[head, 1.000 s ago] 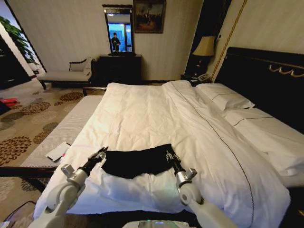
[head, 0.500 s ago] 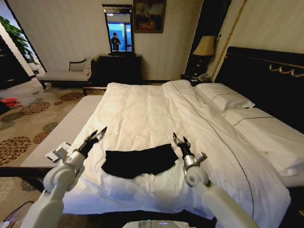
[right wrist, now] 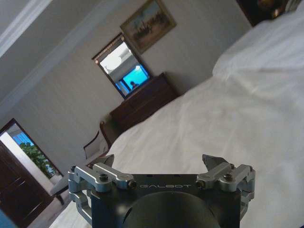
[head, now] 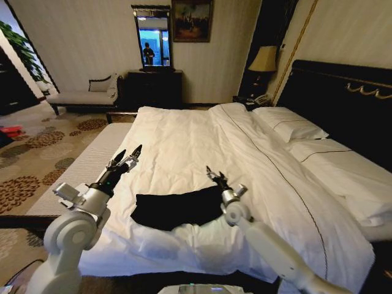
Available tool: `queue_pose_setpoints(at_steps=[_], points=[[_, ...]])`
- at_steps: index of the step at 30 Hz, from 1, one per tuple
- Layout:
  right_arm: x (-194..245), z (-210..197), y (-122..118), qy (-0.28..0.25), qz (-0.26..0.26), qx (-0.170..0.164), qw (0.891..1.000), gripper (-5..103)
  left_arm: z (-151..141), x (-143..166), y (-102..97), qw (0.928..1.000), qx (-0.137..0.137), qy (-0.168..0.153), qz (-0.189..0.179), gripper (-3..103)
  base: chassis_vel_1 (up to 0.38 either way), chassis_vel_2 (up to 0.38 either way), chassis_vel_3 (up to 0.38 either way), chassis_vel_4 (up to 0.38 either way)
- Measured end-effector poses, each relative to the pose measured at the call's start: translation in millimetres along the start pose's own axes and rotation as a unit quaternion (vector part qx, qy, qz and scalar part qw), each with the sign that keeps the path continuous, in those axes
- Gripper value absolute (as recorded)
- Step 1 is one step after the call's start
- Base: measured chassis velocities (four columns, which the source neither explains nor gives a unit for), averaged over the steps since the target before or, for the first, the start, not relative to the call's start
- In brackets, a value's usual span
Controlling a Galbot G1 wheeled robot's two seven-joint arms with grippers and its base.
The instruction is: Fold the clothes on the bed.
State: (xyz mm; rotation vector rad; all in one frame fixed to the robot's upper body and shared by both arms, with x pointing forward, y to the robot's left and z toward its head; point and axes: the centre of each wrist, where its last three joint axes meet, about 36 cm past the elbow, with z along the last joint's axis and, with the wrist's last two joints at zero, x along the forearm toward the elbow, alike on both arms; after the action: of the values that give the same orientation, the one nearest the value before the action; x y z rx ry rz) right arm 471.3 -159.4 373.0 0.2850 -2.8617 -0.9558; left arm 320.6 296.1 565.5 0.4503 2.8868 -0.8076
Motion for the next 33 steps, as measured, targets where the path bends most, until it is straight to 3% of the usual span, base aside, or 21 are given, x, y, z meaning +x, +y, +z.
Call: queue_pose_setpoints(at_steps=[4,11,24,33], points=[[-12,15,6,0.005,0.007,-0.007,1.000,100,3,5,-2.5,1.0000,0.001,0.002,-0.007,100,0.000,0.000,0.000,0.000],[-24,18,-8,0.008,0.047,-0.001,0.999,100,4,11,-8.9,0.9999,-0.003,0.003,-0.012,100,0.000,0.000,0.000,0.000],[14,49,-6,0.034,0.055,-0.007,0.998,100,10,17,-10.3,0.9996,-0.002,0.009,-0.025,100,0.000,0.000,0.000,0.000],[46,31,-16,0.023,0.058,0.005,0.998,100,8,20,-10.5,0.9995,-0.011,0.009,-0.028,100,0.000,0.000,0.000,0.000]])
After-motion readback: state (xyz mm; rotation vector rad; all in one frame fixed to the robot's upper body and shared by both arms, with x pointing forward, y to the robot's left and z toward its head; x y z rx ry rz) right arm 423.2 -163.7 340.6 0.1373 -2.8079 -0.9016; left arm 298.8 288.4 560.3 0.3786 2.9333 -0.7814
